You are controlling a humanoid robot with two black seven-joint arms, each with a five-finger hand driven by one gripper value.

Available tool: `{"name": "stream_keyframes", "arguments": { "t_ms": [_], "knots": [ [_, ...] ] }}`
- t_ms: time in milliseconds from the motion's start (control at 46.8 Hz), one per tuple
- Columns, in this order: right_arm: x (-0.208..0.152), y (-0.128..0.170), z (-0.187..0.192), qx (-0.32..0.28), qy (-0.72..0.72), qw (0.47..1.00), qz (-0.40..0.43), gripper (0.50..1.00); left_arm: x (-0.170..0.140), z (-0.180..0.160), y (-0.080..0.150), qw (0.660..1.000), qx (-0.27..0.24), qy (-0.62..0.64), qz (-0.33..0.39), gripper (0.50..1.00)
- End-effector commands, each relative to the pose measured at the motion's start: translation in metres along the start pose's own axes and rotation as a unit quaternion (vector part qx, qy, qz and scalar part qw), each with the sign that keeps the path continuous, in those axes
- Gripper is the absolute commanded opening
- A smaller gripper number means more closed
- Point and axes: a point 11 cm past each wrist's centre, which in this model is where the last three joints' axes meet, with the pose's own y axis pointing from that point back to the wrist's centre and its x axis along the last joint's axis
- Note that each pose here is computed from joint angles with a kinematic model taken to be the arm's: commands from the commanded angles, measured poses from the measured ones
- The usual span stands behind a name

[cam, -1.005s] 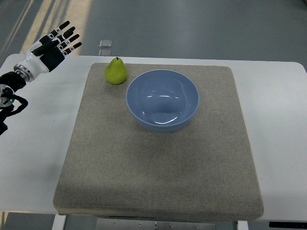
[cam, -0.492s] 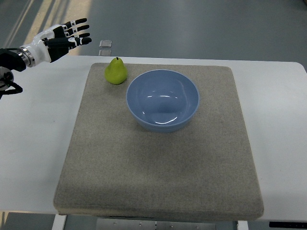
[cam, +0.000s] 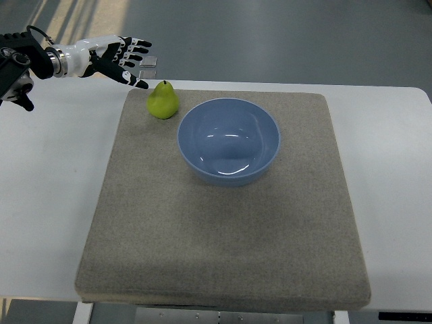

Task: Place pear in bowl with left hand
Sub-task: 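Reach the open left hand forward over the green pear, then close the left hand fingers around the green pear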

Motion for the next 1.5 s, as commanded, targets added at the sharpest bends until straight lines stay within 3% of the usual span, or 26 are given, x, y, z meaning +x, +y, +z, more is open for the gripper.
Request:
{"name": "stream_keyframes", "arguments": {
  "t_ms": [0, 278, 534, 919, 1475],
  "knots": [
    [0.000, 0.000, 0.000, 0.000, 0.000, 1.000, 0.000, 0.926, 0.000, 0.007, -0.002, 1.000, 0.002, -0.017, -0.002, 0.994],
    [0.000, 0.000, 0.000, 0.000, 0.000, 1.000, 0.000, 0.926, -0.028, 0.023, -0.026, 0.992, 0.027, -0.116, -0.033, 0.994],
    [0.000, 0.000, 0.000, 0.000, 0.000, 1.000, 0.000, 0.926, -0.044, 0.030, -0.045, 0.972, 0.053, -0.230, -0.010, 0.994],
    [0.000, 0.000, -0.001, 0.001, 0.000, 1.000, 0.000, 0.926, -0.065, 0.021, -0.057, 0.952, 0.078, -0.293, -0.031, 0.990],
    [0.000, 0.000, 0.000, 0.000, 0.000, 1.000, 0.000, 0.926, -0.070, -0.002, -0.059, 0.941, 0.100, -0.322, -0.012, 0.981]
  ]
}}
